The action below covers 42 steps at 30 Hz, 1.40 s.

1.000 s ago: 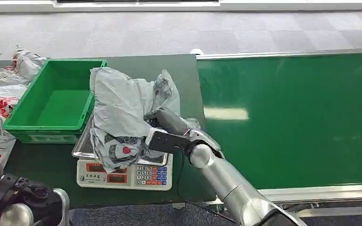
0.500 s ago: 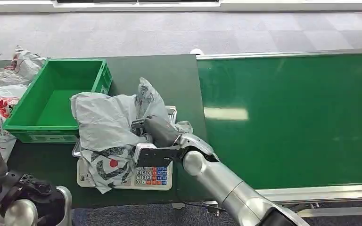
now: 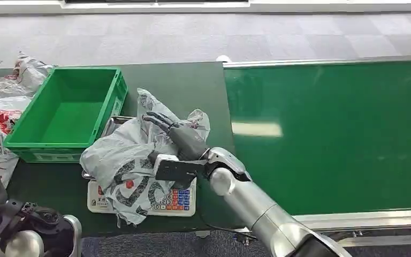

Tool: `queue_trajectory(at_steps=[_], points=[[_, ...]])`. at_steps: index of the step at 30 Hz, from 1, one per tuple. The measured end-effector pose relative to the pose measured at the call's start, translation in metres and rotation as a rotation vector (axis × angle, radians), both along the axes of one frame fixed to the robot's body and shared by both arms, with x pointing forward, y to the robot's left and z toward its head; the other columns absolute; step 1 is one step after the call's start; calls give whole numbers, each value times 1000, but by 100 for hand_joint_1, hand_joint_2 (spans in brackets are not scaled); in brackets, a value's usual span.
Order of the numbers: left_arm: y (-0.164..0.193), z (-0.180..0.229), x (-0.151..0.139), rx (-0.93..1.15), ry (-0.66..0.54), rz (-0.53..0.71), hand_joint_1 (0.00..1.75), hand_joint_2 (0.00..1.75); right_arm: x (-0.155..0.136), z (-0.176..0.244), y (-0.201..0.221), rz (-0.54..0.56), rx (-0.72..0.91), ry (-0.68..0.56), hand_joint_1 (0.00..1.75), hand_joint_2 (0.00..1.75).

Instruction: Moved the parcel from conveyor to table for the left to box.

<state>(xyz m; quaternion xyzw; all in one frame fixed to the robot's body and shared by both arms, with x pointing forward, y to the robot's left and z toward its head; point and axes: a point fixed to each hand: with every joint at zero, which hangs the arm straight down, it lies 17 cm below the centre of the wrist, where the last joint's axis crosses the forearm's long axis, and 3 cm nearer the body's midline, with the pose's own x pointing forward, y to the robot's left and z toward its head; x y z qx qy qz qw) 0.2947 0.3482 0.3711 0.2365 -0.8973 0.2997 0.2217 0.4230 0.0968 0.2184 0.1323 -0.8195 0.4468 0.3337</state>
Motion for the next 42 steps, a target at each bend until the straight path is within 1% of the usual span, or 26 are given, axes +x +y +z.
queue_trajectory(at_steps=[2, 4, 7, 8, 10, 14, 17, 19, 20, 22, 24, 25, 26, 29, 31, 35, 38, 39, 40, 41, 42], points=[[-5, 0, 1, 19, 3, -16, 0, 175, 3, 4, -3, -12, 6, -13, 0, 0], [-6, -1, 1, 26, 12, -16, 0, 175, 9, 12, -10, -62, 19, -57, 0, 0], [-5, -3, -1, 22, 20, 6, 0, 175, 27, 35, -31, -245, 59, -202, 0, 0], [-5, -4, -2, 23, 23, 11, 0, 175, 31, 43, -38, -289, 81, -232, 0, 0], [-7, -5, -2, 30, 31, 19, 0, 175, 32, 64, -51, -355, 155, -269, 0, 0], [-14, -6, -2, 67, 46, 24, 0, 175, 27, 105, -80, -399, 364, -247, 0, 0], [-24, -7, 3, 122, 63, 10, 0, 175, 21, 136, -111, -452, 505, -265, 0, 0], [-52, -14, 21, 239, 108, -62, 0, 175, 13, 153, -137, -501, 598, -299, 0, 0], [-72, -22, 35, 309, 155, -129, 0, 175, 8, 161, -149, -520, 639, -316, 0, 0], [-119, -43, 68, 486, 291, -289, 0, 175, -3, 171, -170, -545, 704, -337, 0, 0], [-170, -81, 98, 689, 464, -435, 0, 175, -18, 183, -184, -541, 752, -366, 0, 0], [-186, -93, 105, 751, 505, -479, 0, 175, -24, 185, -187, -538, 763, -372, 0, 0], [-202, -114, 111, 817, 561, -528, 0, 175, -31, 190, -191, -532, 774, -388, 0, 0], [-233, -155, 122, 925, 643, -641, 0, 175, -46, 199, -197, -539, 781, -439, 0, 0], [-241, -174, 125, 952, 678, -677, 0, 175, -53, 203, -200, -541, 790, -456, 0, 0], [-269, -215, 126, 1074, 759, -805, 0, 175, -56, 206, -205, -549, 802, -467, 0, 0], [-295, -251, 122, 1175, 806, -929, 0, 175, -56, 206, -207, -553, 803, -468, 0, 0], [-299, -252, 122, 1192, 800, -949, 0, 175, -56, 206, -207, -554, 803, -468, 0, 0], [-306, -268, 116, 1224, 824, -999, 14, 175, -55, 206, -208, -555, 803, -468, 0, 0], [-310, -277, 114, 1243, 835, -1027, 175, 175, -55, 206, -208, -556, 802, -469, 0, 0], [-313, -286, 111, 1261, 849, -1056, 175, 175, -55, 206, -209, -558, 801, -470, 0, 0]])
